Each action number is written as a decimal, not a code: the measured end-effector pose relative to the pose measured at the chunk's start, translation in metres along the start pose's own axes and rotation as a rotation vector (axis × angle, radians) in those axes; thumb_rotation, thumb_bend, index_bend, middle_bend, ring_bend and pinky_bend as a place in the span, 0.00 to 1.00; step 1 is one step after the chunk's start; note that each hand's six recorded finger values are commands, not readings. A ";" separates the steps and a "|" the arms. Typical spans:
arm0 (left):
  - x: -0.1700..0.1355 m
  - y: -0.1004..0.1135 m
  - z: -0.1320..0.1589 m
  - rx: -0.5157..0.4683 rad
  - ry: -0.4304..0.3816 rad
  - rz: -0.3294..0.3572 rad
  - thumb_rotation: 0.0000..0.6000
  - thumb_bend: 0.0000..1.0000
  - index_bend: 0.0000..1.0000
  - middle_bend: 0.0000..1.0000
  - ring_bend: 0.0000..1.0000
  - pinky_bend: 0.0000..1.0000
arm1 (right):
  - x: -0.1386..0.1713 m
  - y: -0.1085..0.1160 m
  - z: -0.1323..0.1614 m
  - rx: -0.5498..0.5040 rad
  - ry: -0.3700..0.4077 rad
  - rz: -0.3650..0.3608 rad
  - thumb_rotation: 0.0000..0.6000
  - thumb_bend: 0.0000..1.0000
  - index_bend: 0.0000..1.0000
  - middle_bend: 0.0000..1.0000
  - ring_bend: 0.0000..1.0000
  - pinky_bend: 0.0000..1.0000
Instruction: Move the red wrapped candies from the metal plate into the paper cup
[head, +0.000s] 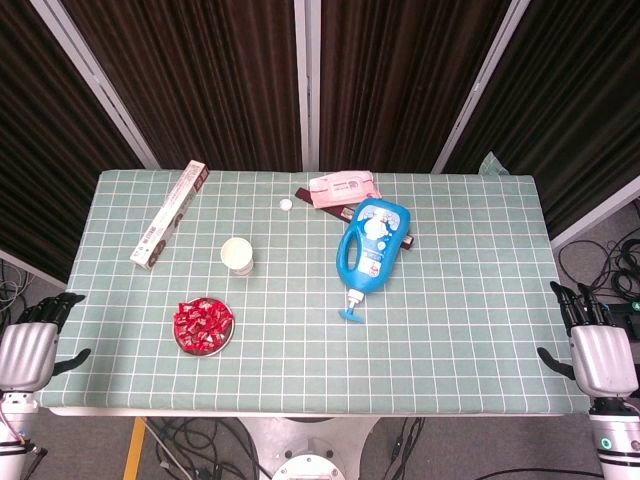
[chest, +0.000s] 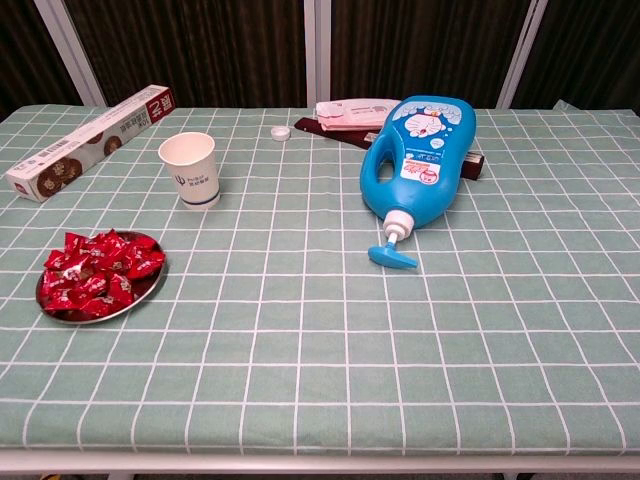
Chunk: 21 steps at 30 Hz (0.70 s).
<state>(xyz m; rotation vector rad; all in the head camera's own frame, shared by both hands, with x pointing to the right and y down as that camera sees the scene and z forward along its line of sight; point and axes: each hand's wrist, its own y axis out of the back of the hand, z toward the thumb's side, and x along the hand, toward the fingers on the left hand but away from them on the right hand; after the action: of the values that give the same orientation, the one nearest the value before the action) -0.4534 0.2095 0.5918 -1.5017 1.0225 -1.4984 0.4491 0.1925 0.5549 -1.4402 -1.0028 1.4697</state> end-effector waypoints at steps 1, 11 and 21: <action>-0.001 -0.001 0.001 -0.002 -0.002 0.001 1.00 0.14 0.27 0.31 0.24 0.31 | 0.000 0.000 0.000 0.001 0.000 0.000 1.00 0.07 0.00 0.14 0.04 0.22; -0.003 -0.001 0.004 -0.014 -0.023 0.001 1.00 0.14 0.28 0.31 0.25 0.32 | 0.000 0.004 -0.003 0.007 0.000 -0.009 1.00 0.07 0.00 0.13 0.04 0.22; 0.026 -0.007 0.034 -0.015 -0.193 -0.053 1.00 0.16 0.35 0.41 0.76 1.00 | -0.002 0.013 -0.007 0.021 0.002 -0.028 1.00 0.07 0.00 0.12 0.04 0.22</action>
<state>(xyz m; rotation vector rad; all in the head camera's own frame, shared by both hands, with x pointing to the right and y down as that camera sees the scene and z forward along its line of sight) -0.4193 0.1877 0.6075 -1.6600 0.8880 -1.3536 0.4553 0.1865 0.5433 -1.4065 -0.9997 1.4541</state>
